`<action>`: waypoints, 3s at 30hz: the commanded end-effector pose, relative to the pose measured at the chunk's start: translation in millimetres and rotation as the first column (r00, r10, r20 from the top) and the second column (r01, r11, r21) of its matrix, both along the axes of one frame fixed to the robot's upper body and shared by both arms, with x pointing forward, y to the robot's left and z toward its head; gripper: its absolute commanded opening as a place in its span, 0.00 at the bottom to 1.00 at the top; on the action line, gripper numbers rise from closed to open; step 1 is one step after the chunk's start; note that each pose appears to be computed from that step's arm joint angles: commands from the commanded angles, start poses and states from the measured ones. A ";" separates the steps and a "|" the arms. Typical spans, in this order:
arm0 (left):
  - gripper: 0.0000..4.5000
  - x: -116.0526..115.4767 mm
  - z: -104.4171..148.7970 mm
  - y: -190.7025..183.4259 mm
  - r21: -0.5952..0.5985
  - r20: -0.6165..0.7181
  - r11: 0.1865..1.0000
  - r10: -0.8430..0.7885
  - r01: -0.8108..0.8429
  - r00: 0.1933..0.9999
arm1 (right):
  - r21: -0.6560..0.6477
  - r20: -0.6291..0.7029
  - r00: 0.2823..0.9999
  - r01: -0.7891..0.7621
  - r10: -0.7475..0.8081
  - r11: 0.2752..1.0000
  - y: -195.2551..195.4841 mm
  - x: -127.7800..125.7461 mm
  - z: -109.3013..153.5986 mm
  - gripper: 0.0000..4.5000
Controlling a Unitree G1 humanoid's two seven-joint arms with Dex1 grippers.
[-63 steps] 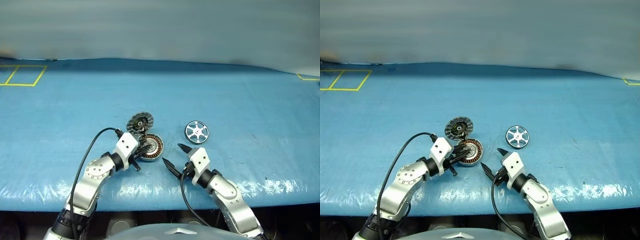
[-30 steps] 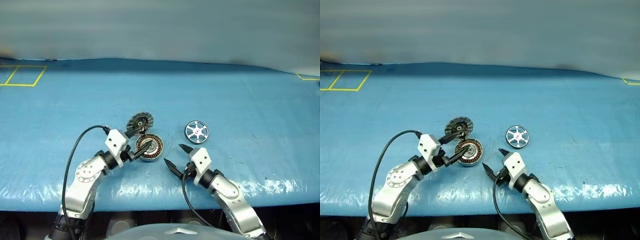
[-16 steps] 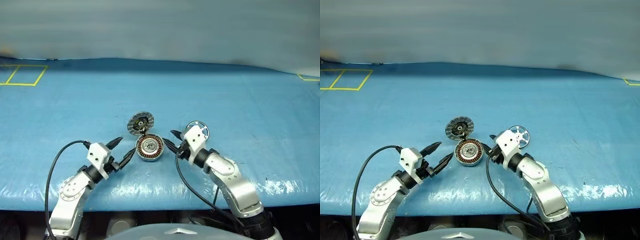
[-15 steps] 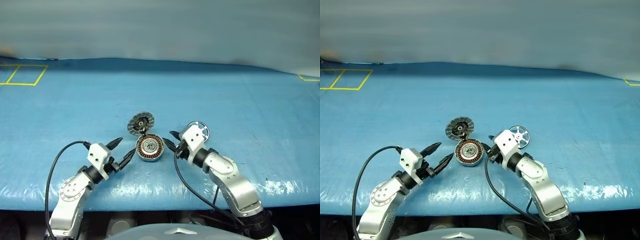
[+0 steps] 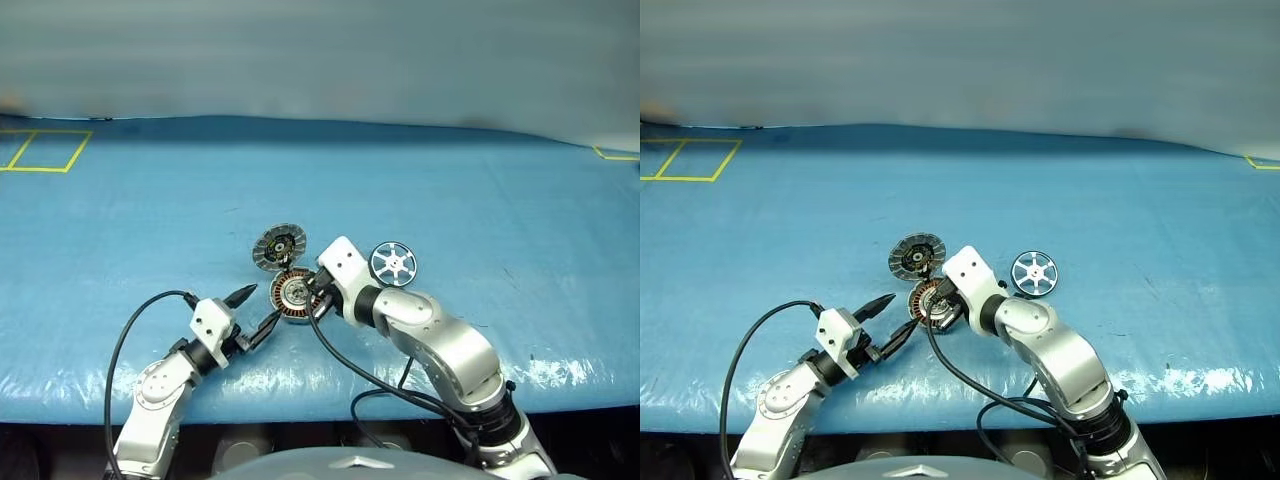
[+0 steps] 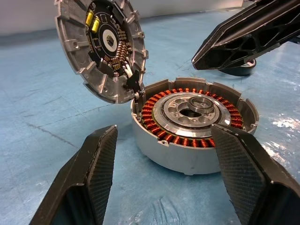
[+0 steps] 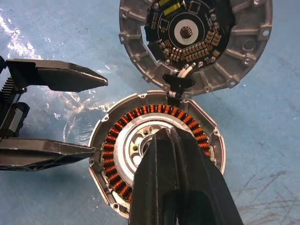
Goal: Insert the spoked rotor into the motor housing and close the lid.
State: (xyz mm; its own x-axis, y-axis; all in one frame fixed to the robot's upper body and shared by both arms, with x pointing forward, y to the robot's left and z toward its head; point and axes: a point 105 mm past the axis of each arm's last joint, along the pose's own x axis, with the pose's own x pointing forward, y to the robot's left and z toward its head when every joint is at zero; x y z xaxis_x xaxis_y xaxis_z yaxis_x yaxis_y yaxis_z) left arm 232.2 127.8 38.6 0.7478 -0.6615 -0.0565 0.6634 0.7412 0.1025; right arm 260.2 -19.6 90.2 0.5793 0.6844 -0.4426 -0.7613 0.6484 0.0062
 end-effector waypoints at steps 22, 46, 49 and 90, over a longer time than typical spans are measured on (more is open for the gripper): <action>0.75 -0.7 4.7 -5.1 -0.002 0.032 1.000 -0.024 0.024 0.999 | -0.023 -0.077 0.995 -0.060 0.058 0.998 16.6 0.3 -13.7 0.01; 0.75 -3.5 -0.6 -4.3 -0.005 0.026 1.000 -0.009 0.009 1.000 | -0.028 -0.142 0.987 -0.082 0.077 0.996 19.8 0.4 -23.3 0.01; 0.75 -4.0 -1.4 -4.9 -0.007 0.023 1.000 -0.012 0.012 1.000 | -0.018 -0.129 0.989 -0.070 0.067 0.997 19.0 2.2 -20.8 0.01; 0.75 -5.1 -9.2 -5.3 -0.007 0.003 1.000 -0.015 0.015 1.000 | 0.050 -0.190 0.981 0.034 -0.024 0.998 16.7 7.8 -17.6 0.01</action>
State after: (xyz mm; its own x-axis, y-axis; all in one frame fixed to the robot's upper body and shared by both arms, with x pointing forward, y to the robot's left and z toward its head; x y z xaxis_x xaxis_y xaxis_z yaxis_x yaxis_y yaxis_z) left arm 228.9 123.6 32.9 0.7395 -0.6719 -0.0414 0.6719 0.7329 0.1068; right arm 267.1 -1.9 68.9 0.4918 0.6918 -0.5286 -0.7283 0.6596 0.1856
